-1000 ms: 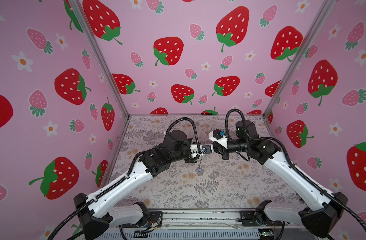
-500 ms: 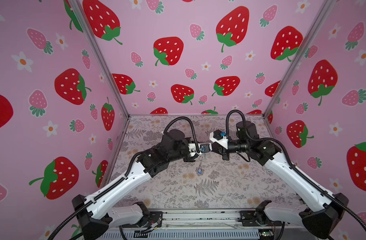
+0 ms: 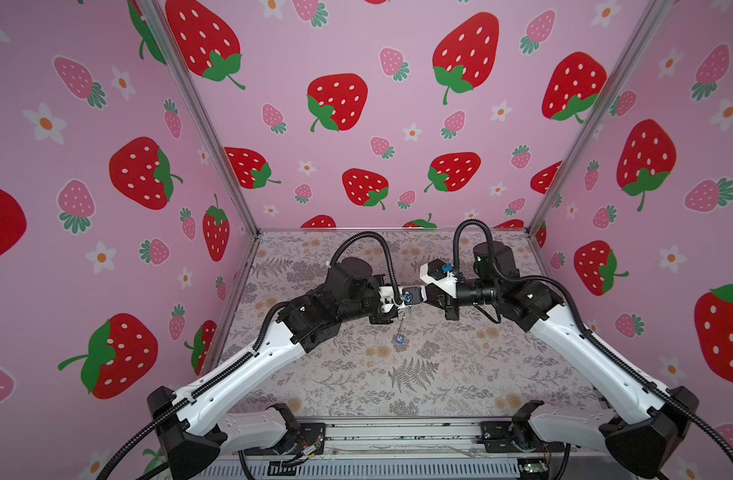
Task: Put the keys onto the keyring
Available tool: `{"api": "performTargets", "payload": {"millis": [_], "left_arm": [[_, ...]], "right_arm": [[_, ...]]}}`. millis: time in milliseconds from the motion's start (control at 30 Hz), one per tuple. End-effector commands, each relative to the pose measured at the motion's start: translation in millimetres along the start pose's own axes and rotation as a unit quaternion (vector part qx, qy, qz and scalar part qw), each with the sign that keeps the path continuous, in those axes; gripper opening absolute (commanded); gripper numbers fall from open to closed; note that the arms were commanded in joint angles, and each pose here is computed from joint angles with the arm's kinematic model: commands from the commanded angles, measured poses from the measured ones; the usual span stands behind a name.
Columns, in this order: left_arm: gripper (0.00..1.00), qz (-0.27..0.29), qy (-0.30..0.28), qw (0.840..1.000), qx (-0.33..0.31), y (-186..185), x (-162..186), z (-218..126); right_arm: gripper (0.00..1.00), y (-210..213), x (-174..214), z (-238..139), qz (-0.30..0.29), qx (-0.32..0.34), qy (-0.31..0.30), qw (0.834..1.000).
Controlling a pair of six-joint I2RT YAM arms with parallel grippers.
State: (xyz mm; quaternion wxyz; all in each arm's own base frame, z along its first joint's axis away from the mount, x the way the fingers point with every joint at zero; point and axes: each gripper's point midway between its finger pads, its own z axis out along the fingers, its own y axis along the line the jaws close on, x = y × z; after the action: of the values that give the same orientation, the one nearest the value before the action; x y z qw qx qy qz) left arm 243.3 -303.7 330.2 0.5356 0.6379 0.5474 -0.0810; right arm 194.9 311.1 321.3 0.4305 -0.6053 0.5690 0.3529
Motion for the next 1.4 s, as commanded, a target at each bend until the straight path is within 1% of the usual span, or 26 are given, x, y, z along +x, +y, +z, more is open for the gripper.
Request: {"api": "performTargets", "payload": {"millis": [0, 67, 167, 433, 467, 533, 733, 767, 800, 833, 867, 933, 967, 1067, 1167, 1200, 1367], "left_arm": [[0.17, 0.008, -0.008, 1.000, -0.009, 11.8, -10.6, -5.3], [0.17, 0.008, -0.005, 1.000, -0.006, 11.1, -9.6, -4.0], [0.14, 0.008, 0.000, 1.000, -0.003, 10.6, -8.2, -2.5], [0.10, 0.009, 0.004, 1.000, 0.006, 7.0, -6.5, -1.9], [0.09, 0.008, 0.004, 1.000, 0.006, 7.4, -6.5, -2.1], [0.00, 0.008, 0.004, 1.000, 0.008, 6.6, -6.5, -2.0], [0.00, -0.004, -0.009, 1.000, 0.007, 7.1, -10.5, -3.5], [0.00, -0.008, -0.012, 1.000, 0.005, 8.0, -11.0, -3.6], [0.00, -0.014, -0.015, 1.000, 0.003, 9.4, -11.2, -4.5], [0.00, -0.020, -0.020, 1.000, 0.001, 10.9, -12.0, -5.6], [0.00, -0.030, -0.024, 0.999, -0.001, 12.6, -11.7, -6.5], [0.00, -0.054, -0.038, 0.998, -0.009, 17.9, -12.6, -9.0], [0.00, -0.065, -0.047, 0.997, -0.013, 20.6, -13.9, -10.5], [0.00, -0.087, -0.072, 0.993, -0.021, 24.2, -18.3, -13.4], [0.00, -0.108, -0.090, 0.990, -0.028, 29.7, -21.9, -16.4], [0.00, -0.115, -0.097, 0.988, -0.032, 31.6, -23.7, -17.7], [0.00, -0.142, -0.129, 0.980, -0.051, 40.9, -31.7, -24.7]], "right_arm": [[0.00, 7.9, -17.6, -7.9, -0.032, -0.005, -0.029, 0.999], [0.00, 8.3, -18.7, -8.4, -0.034, -0.003, -0.029, 0.999], [0.00, 8.6, -18.5, -8.3, -0.034, -0.003, -0.028, 0.999], [0.00, 2.4, -22.6, -13.2, -0.053, 0.026, -0.032, 0.998], [0.00, 2.2, -23.2, -13.9, -0.054, 0.029, -0.034, 0.998], [0.00, 1.7, -24.9, -14.9, -0.057, 0.032, -0.039, 0.997], [0.06, 3.1, -26.9, -16.7, -0.058, 0.035, -0.047, 0.997], [0.08, 3.6, -25.7, -17.1, -0.056, 0.036, -0.046, 0.997], [0.14, -0.3, -28.7, -18.7, -0.063, 0.049, -0.052, 0.995], [0.15, -1.3, -27.6, -19.2, -0.063, 0.055, -0.050, 0.995], [0.16, -3.9, -24.5, -19.8, -0.063, 0.065, -0.045, 0.995], [0.23, -6.3, -19.6, -21.5, -0.066, 0.081, -0.040, 0.994], [0.26, -6.1, -16.7, -21.9, -0.067, 0.086, -0.041, 0.993], [0.25, -2.5, -15.0, -22.3, -0.066, 0.085, -0.054, 0.993], [0.27, -4.0, -13.4, -20.3, -0.059, 0.087, -0.057, 0.993], [0.29, -5.8, -13.5, -19.4, -0.055, 0.089, -0.059, 0.993], [0.29, -10.9, -13.7, -11.5, -0.030, 0.084, -0.070, 0.994]]}}
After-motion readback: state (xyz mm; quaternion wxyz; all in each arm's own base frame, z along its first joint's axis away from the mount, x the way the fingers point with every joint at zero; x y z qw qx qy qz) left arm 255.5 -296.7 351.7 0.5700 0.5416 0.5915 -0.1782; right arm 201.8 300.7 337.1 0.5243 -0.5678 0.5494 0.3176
